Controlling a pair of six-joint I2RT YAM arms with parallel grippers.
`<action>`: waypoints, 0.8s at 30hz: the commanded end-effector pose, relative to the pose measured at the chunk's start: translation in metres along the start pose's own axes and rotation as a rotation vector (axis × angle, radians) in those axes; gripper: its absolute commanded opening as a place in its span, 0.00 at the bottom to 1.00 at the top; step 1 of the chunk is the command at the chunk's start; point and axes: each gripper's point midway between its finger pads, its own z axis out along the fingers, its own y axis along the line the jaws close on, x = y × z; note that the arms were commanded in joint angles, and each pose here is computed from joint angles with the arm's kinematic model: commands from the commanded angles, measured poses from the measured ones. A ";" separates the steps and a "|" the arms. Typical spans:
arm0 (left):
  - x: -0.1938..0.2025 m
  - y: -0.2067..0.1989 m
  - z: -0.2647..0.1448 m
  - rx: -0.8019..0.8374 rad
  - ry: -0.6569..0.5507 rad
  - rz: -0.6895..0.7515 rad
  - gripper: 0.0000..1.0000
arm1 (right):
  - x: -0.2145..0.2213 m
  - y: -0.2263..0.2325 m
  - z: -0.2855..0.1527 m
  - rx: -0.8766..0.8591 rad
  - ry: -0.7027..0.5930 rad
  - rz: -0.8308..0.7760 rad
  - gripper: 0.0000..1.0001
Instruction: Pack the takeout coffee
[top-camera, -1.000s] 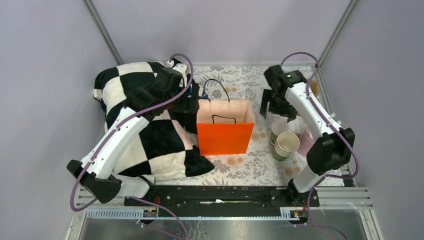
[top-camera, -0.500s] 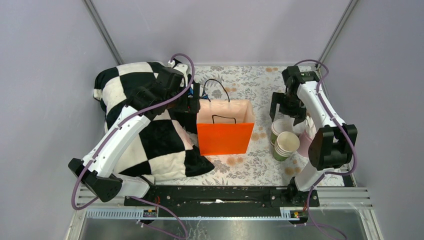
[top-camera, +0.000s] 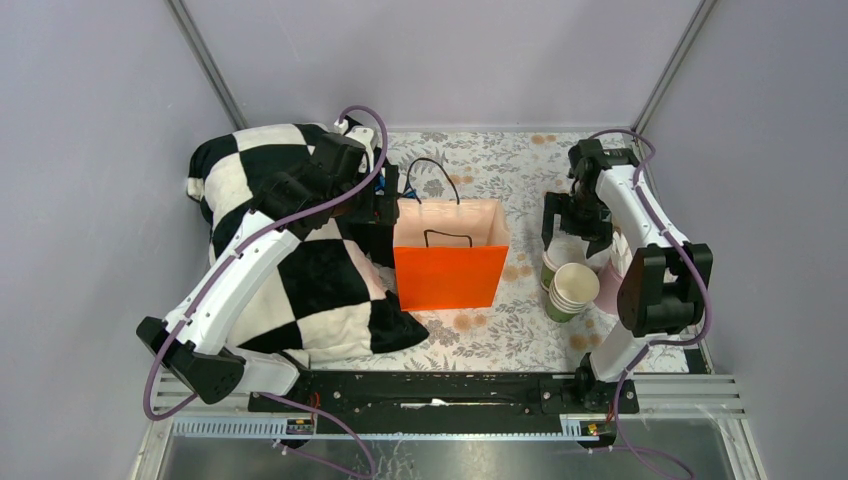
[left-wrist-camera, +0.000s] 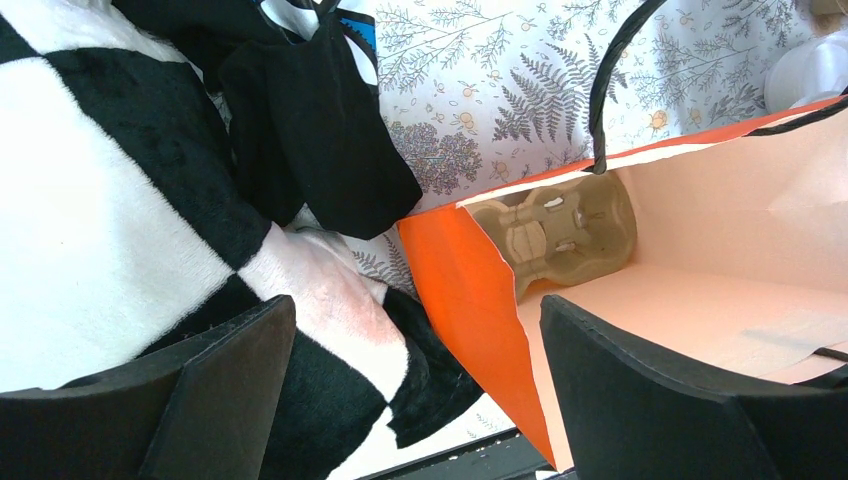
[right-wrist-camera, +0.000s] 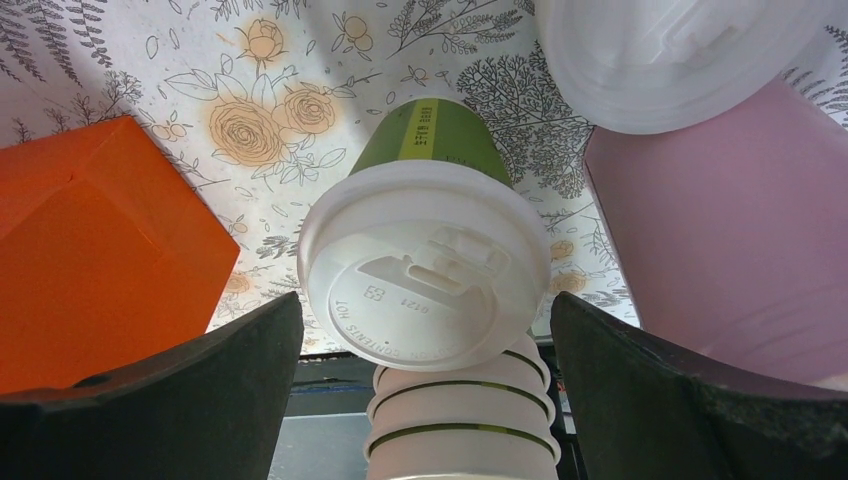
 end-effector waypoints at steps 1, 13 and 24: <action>-0.018 -0.004 -0.007 0.021 -0.057 0.002 0.96 | -0.002 0.002 0.002 -0.014 0.007 -0.025 1.00; -0.018 -0.005 -0.006 0.024 -0.054 -0.002 0.96 | -0.006 -0.008 0.004 0.043 0.000 -0.036 1.00; -0.019 -0.006 -0.004 0.028 -0.047 -0.002 0.96 | -0.005 -0.006 0.006 0.065 0.000 -0.056 0.95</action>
